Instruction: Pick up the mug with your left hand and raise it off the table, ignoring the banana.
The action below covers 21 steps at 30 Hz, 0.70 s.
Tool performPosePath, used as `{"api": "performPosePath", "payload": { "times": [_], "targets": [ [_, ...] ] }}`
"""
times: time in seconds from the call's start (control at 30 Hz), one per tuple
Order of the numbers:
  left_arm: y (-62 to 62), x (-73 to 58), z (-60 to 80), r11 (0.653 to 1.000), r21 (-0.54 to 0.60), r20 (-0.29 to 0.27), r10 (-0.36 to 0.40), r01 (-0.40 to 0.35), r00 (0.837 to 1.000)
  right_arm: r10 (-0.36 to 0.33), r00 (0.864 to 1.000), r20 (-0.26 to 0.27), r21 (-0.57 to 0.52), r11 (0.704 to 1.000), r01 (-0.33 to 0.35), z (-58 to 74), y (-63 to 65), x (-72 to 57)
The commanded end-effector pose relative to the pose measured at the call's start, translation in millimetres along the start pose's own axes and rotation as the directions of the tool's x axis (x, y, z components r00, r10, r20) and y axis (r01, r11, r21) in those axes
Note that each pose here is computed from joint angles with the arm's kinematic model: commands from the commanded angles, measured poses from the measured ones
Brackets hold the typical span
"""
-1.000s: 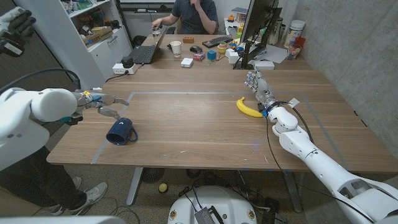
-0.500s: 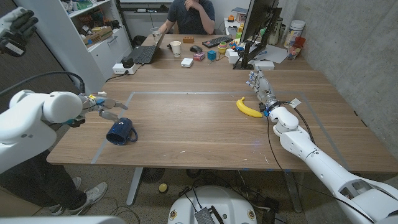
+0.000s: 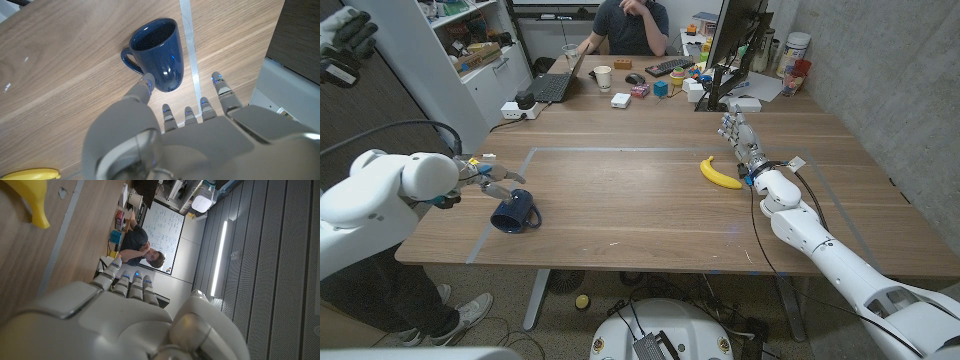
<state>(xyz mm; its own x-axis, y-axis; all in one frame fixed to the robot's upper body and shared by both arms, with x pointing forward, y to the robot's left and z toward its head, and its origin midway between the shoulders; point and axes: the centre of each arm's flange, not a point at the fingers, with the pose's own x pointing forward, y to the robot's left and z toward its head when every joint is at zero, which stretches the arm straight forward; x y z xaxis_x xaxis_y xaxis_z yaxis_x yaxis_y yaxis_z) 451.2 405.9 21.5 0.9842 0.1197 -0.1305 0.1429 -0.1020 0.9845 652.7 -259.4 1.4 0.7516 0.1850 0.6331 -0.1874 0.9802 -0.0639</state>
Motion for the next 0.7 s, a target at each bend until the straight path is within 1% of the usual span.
{"api": "performPosePath", "payload": {
  "times": [0.03, 0.1, 0.17, 0.23, 0.33, 0.43, 0.53, 0.7],
  "targets": [
    [-5.1, 10.7, -0.2, 0.999, 0.008, -0.007, -0.039, 0.039, 0.999, -0.002, 1.0, 0.016, -0.004, 1.0, 0.002, 4.4, 2.5, 1.9],
    [-5.0, 11.8, 0.0, 0.998, 0.02, -0.009, -0.051, 0.051, 0.999, 0.0, 1.0, 0.018, -0.017, 1.0, 0.0, 8.1, 2.7, 4.6],
    [-6.6, 13.4, 0.6, 0.998, 0.02, -0.007, -0.059, 0.059, 0.998, 0.0, 1.0, 0.032, -0.025, 1.0, 0.0, 12.0, 2.6, 6.9],
    [-10.1, 14.7, 1.6, 0.998, 0.014, 0.006, -0.069, 0.069, 0.998, 0.003, 0.999, 0.039, -0.021, 1.0, -0.002, 13.7, 4.0, 8.7],
    [-14.5, 16.5, 2.6, 0.996, 0.017, 0.007, -0.086, 0.086, 0.996, 0.012, 0.999, 0.042, -0.024, 1.0, -0.011, 14.9, 5.5, 10.9],
    [-16.5, 17.0, 2.0, 0.996, 0.011, 0.002, -0.084, 0.084, 0.996, 0.009, 0.999, 0.044, -0.02, 1.0, -0.008, 14.7, 6.1, 11.5],
    [-21.7, 20.4, 2.4, 0.995, 0.005, 0.006, -0.098, 0.098, 0.995, 0.009, 0.999, 0.036, -0.009, 1.0, -0.009, 9.9, 7.1, 11.6],
    [-21.9, 24.8, 3.6, 0.995, 0.011, -0.011, -0.1, 0.1, 0.995, 0.011, 1.0, 0.027, -0.006, 1.0, -0.011, 6.2, 7.5, 11.7]
  ]
}}
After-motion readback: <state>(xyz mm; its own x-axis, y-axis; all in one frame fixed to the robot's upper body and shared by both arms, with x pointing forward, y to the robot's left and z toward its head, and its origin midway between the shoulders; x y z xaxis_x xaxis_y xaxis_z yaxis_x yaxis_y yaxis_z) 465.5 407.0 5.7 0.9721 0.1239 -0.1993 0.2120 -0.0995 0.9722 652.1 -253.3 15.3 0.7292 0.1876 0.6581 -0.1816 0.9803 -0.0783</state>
